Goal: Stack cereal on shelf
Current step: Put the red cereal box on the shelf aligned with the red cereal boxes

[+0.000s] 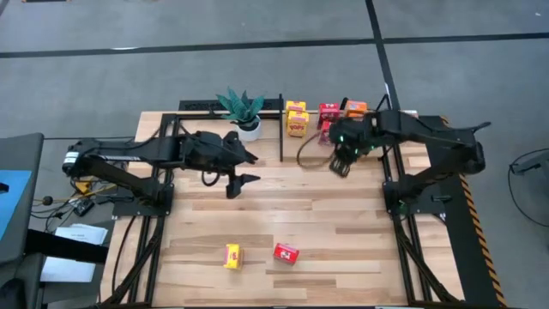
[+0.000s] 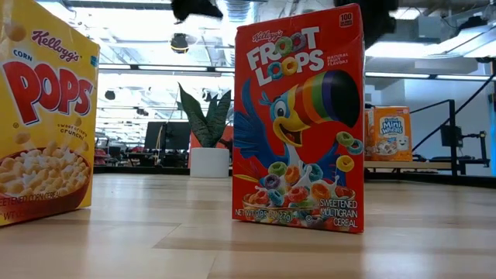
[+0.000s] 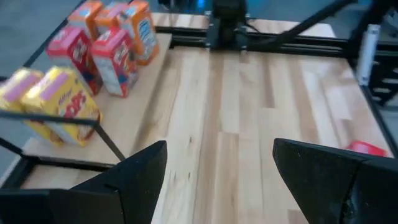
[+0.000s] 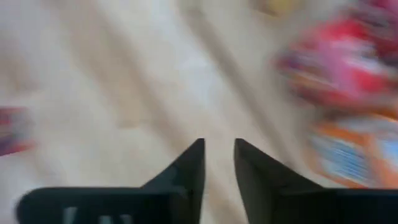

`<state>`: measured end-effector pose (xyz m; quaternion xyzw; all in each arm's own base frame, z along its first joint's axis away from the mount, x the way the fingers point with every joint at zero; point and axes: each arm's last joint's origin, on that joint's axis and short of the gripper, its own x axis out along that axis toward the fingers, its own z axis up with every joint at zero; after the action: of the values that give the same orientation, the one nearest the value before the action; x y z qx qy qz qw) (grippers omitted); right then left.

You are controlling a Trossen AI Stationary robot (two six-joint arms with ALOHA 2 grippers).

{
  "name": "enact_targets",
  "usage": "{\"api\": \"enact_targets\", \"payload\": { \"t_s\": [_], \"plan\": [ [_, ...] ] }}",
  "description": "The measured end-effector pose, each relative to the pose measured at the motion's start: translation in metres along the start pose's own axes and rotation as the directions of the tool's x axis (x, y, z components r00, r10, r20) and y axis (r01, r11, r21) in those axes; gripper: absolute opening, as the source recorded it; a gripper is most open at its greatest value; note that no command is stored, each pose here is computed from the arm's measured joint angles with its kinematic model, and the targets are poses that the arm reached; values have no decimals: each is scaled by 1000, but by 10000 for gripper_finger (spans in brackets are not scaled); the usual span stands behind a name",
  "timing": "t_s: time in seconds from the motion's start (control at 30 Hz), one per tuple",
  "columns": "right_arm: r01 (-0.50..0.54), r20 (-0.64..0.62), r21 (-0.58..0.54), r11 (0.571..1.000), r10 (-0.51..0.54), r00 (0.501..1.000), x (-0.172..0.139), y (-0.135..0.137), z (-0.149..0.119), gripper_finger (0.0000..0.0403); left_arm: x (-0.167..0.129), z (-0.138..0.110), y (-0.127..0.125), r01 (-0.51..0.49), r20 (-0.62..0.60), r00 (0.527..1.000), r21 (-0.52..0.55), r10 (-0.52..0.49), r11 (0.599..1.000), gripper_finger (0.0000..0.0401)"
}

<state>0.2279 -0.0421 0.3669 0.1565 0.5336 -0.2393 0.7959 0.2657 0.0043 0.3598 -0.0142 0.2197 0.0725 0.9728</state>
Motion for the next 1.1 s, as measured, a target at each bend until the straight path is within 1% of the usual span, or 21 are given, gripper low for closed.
{"api": "enact_targets", "payload": {
  "t_s": [0.07,0.17,0.27,0.37,0.47,0.53,0.6,0.67,0.73,0.83,0.9,1.0,1.1],
  "plan": [
    [-111,44,-48,993,113,993,-8,21,-1,143,-13,14,-5,12,-2,1000,28,-12,1000,286],
    [-211,106,-115,971,223,969,-13,55,-6,204,-32,34,-11,9,18,1000,45,-10,999,286],
    [-275,113,-169,946,296,949,-7,91,-11,259,-49,48,-18,23,38,999,24,-24,999,286],
    [-301,81,-239,923,328,941,6,125,-18,288,-60,56,-25,27,54,998,-2,-27,1000,286],
    [-304,30,-305,903,328,944,28,160,-28,295,-67,57,-32,11,48,999,-19,-10,1000,286],
    [-311,6,-342,887,334,943,40,180,-36,295,-69,57,-36,19,51,999,-38,-17,999,286],
    [-322,-11,-348,880,340,940,49,197,-43,293,-71,57,-40,36,50,998,-57,-34,998,286],
    [-335,-22,-334,881,348,937,56,210,-51,292,-73,56,-44,58,51,997,-76,-54,995,286],
    [-328,-27,-315,891,337,941,63,219,-57,291,-75,56,-49,82,53,996,-87,-77,993,286],
    [-323,-12,-260,910,331,943,72,232,-63,291,-78,54,-58,118,51,992,-76,-114,990,286],
    [-333,-3,-225,916,341,940,77,240,-67,291,-81,53,-63,141,51,989,-65,-138,988,286],
    [-348,7,-184,919,355,935,77,250,-67,291,-84,51,-71,175,43,984,-69,-172,982,286],
    [-352,23,-171,920,360,932,72,261,-66,291,-88,47,-79,203,19,979,-81,-202,976,286]
  ]
}}
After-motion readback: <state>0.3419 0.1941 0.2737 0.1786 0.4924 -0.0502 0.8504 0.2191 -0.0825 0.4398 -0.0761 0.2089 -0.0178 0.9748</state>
